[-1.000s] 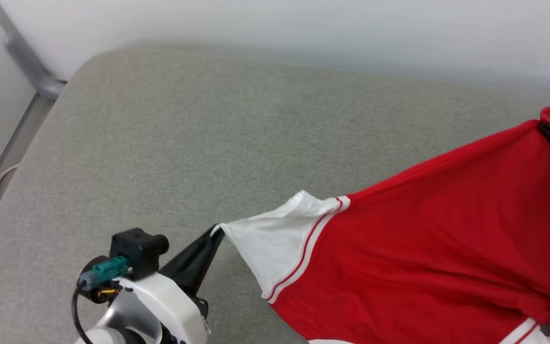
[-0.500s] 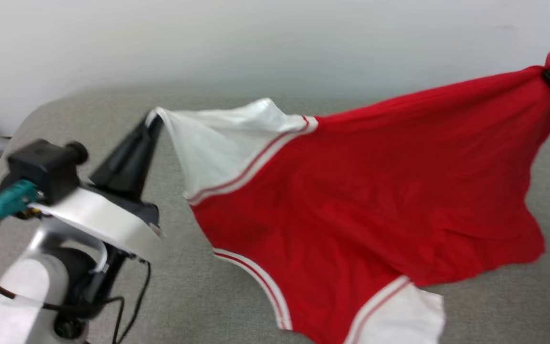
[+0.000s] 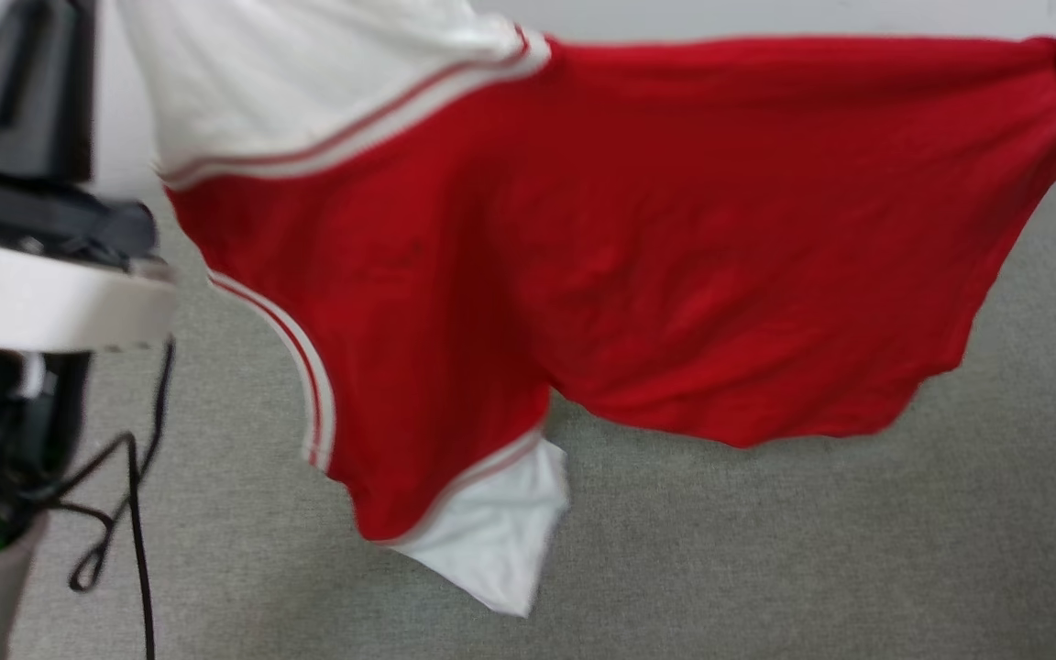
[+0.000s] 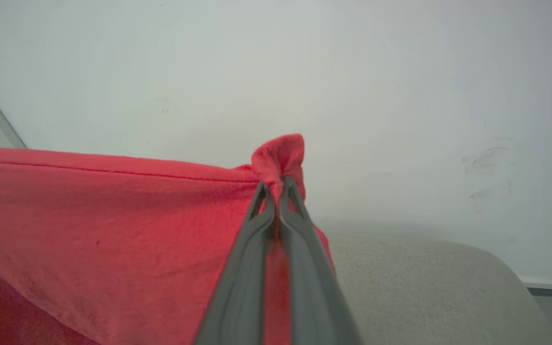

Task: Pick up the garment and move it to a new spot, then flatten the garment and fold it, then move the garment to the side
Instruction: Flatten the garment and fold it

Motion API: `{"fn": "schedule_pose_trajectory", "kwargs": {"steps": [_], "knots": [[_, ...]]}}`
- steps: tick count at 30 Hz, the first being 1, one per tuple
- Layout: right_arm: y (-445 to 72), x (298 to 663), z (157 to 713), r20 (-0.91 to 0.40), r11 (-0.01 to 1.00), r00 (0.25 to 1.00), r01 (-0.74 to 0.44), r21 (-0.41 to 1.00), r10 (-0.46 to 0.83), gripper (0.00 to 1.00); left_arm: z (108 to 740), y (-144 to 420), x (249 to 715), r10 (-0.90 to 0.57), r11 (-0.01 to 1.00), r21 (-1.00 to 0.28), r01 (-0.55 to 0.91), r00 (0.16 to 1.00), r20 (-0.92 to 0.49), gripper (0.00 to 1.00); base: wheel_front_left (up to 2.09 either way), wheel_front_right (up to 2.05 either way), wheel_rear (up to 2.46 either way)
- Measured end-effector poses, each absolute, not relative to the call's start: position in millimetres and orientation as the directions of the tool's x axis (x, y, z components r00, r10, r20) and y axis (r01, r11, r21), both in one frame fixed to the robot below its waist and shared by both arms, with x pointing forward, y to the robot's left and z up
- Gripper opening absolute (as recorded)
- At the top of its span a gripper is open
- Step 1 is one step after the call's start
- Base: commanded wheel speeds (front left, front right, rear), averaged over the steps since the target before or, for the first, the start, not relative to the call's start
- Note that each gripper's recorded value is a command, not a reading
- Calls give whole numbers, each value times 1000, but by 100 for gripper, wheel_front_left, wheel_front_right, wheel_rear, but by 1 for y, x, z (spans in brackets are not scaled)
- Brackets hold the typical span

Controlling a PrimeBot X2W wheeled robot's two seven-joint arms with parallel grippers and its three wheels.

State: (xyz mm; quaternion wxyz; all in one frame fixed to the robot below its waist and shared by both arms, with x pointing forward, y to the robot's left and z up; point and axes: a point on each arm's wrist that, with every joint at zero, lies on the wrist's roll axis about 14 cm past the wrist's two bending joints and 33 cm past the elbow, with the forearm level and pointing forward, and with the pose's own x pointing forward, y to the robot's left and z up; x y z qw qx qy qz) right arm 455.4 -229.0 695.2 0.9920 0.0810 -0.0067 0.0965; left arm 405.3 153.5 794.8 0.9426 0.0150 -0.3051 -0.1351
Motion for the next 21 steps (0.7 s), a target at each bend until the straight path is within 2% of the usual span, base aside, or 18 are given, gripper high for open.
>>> {"fn": "schedule_pose_trajectory", "kwargs": {"steps": [4, 10, 21], "knots": [[-230, 461, 707, 84, 968, 981, -184, 171, 172, 0, 824, 158, 414, -250, 968, 153, 199, 722, 645, 0, 0, 0, 0], [-235, 483, 721, 148, 974, 980, -159, 164, 135, 0, 847, 163, 449, -275, 960, 229, 160, 690, 670, 0, 0, 0, 0], [-240, 566, 722, 202, 987, 976, -106, 118, 80, 0, 845, 181, 558, -334, 911, 401, 93, 736, 589, 0, 0, 0, 0]]}}
